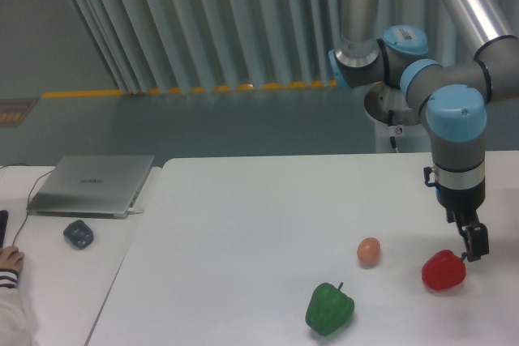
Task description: Place the triangular bread on the table
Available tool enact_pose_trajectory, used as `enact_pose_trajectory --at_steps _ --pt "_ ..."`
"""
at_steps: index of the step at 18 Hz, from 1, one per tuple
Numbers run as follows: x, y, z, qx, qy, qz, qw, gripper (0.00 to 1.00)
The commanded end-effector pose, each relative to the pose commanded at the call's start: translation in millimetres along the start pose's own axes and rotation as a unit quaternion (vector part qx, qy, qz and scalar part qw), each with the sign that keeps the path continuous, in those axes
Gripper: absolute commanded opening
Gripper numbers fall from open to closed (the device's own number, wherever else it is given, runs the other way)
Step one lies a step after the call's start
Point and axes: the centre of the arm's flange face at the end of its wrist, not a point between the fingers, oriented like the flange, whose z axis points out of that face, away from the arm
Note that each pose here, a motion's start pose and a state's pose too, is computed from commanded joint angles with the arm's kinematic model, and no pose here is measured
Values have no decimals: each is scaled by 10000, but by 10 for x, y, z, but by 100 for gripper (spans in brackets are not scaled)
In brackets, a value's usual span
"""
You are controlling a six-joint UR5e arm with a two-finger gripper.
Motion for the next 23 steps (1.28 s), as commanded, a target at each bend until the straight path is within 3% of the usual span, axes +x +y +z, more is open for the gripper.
enact_pose_trajectory --at_steps 10,15,20,23 --pt "83 -9 151 -22 130 -73 9999 100" --pt "80 139 185 -16 86 -185 9998 100" --pt "43 559 56 118 -201 -448 9987 100" --pt "35 741 67 53 -197 -304 9993 100"
